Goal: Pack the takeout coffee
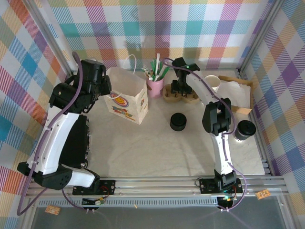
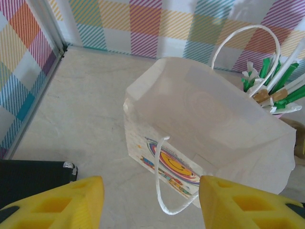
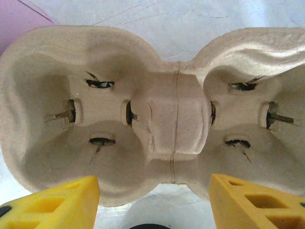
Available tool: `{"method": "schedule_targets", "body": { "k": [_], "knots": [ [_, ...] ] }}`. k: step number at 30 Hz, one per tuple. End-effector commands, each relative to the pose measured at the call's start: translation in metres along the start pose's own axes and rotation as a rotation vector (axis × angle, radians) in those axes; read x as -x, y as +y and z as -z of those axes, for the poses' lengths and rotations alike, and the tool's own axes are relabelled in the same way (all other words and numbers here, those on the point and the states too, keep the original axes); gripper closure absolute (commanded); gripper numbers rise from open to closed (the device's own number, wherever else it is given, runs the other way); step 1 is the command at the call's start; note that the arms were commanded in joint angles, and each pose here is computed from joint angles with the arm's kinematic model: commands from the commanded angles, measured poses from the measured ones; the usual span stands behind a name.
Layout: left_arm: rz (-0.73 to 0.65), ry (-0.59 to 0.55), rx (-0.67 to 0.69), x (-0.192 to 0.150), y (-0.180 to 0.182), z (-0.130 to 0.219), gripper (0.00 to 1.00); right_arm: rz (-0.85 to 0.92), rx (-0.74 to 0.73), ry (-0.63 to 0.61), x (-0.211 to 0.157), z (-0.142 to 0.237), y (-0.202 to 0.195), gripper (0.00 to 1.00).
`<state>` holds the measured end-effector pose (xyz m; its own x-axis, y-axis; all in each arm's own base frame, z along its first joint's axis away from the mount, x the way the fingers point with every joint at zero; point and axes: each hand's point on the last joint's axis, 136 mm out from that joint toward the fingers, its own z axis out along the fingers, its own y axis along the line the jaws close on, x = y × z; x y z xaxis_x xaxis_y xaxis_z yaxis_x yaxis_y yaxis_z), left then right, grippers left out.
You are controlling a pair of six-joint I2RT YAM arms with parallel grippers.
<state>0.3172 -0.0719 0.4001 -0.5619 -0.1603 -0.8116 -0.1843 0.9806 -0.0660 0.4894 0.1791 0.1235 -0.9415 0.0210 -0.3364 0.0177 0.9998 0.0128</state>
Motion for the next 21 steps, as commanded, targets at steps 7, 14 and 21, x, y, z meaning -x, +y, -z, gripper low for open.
{"method": "schedule_targets", "body": {
  "k": [7,14,21],
  "knots": [
    [0.017,-0.041,-0.037,0.003,0.004,0.012,0.44,-0.025,-0.055,-0.006,0.013,-0.009,-0.011,0.4],
    [0.012,-0.042,-0.035,0.0,0.007,0.014,0.44,-0.03,-0.063,0.005,0.016,-0.019,-0.012,0.41],
    [0.007,-0.041,-0.033,-0.002,0.009,0.014,0.44,-0.034,-0.086,0.021,0.014,-0.028,-0.017,0.41]
  ]
}}
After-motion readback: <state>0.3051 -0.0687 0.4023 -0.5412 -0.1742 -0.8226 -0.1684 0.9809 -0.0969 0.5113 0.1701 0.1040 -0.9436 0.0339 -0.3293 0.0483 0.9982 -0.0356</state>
